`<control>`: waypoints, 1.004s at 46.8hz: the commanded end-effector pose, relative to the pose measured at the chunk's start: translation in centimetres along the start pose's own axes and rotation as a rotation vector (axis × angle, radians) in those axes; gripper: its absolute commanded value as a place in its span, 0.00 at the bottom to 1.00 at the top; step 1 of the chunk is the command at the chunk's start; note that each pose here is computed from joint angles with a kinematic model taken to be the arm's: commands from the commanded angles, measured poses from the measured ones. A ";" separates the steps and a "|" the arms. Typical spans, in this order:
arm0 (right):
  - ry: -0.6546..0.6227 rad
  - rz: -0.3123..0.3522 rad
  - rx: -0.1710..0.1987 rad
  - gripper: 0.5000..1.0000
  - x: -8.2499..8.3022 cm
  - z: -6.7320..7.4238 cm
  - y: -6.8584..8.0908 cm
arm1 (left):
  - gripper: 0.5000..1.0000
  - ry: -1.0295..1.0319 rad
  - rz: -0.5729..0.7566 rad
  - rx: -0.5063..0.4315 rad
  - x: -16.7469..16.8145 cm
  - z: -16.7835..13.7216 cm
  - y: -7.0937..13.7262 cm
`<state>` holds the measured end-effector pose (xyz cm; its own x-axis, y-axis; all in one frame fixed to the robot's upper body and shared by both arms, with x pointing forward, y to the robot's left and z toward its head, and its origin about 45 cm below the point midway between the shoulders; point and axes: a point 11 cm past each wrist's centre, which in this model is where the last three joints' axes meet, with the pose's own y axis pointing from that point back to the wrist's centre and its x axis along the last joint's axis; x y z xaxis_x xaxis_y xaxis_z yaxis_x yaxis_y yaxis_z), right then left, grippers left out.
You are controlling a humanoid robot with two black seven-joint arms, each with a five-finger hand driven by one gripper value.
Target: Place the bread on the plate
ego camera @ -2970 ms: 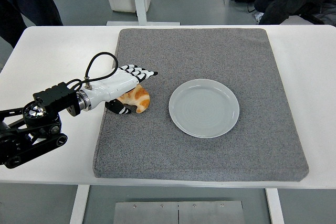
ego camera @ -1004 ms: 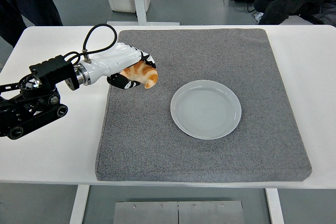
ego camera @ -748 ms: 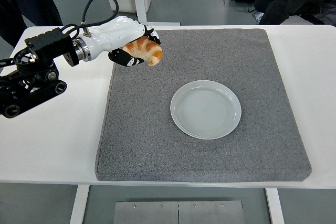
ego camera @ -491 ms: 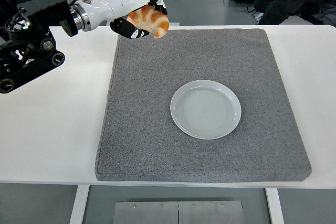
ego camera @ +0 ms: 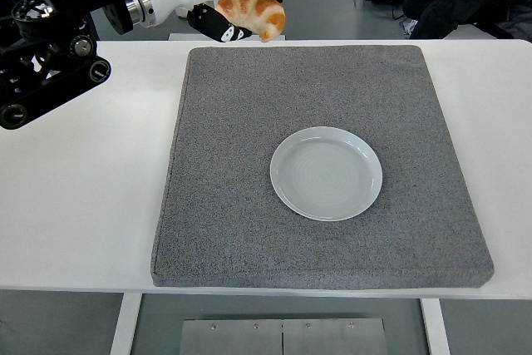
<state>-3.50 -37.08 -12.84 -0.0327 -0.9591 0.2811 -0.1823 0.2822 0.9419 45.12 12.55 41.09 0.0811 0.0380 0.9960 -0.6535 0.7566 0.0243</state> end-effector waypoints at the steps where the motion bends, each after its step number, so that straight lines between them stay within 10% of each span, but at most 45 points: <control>1: 0.001 0.000 0.000 1.00 0.0 0.0 0.0 | 0.00 0.001 -0.007 -0.016 0.0 0.7 -0.5; 47: -0.002 -0.001 -0.001 1.00 0.0 0.1 0.0 | 0.00 0.027 -0.207 -0.249 -8.9 11.3 -6.6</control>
<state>-3.50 -37.07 -12.84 -0.0330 -0.9592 0.2808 -0.1821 0.2820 0.9420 40.57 0.37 33.22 0.2107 -0.1181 0.9704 -0.4300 0.8803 0.2005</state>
